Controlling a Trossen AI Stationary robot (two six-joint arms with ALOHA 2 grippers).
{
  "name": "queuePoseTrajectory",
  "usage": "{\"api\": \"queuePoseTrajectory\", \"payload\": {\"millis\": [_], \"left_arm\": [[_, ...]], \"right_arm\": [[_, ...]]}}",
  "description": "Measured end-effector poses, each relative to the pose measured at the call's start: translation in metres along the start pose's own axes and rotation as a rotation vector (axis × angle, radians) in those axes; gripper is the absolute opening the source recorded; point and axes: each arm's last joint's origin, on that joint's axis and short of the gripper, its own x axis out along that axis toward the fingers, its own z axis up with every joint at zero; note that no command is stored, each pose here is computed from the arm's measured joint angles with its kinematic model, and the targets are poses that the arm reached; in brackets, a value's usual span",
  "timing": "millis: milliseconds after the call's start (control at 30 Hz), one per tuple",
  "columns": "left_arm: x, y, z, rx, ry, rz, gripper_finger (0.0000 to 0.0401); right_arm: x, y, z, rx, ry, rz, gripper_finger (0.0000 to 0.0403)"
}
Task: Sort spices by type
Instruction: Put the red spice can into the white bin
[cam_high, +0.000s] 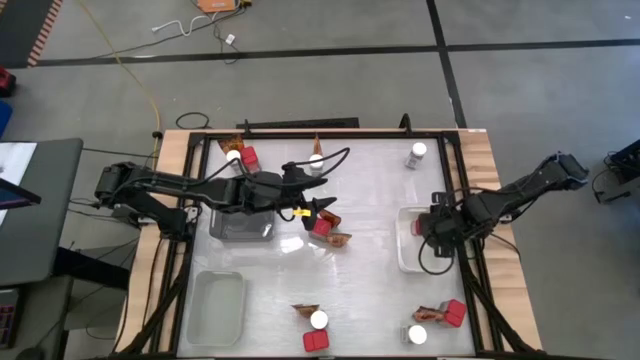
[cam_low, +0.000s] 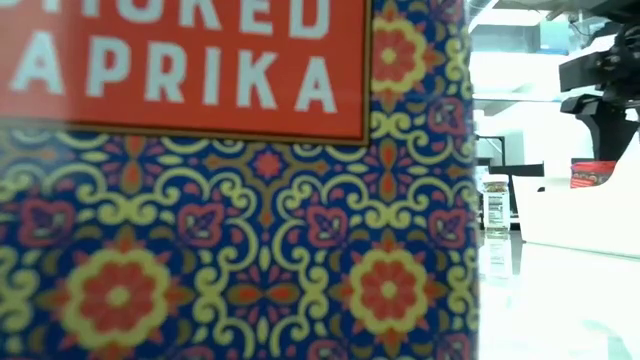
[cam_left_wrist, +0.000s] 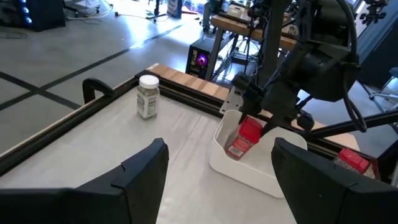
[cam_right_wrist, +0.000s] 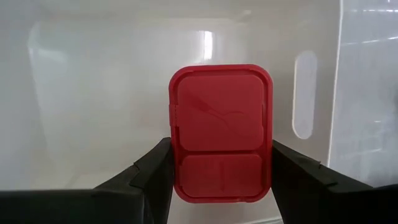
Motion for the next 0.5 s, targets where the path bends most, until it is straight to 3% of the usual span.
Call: {"api": "queuePoseTrajectory", "payload": {"millis": [500], "left_arm": [[-0.0007, -0.0023, -0.0007, -0.01, 0.003, -0.008, 0.0274]], "right_arm": [[0.0035, -0.0001, 0.0, 0.001, 0.014, 0.041, 0.0241]]}}
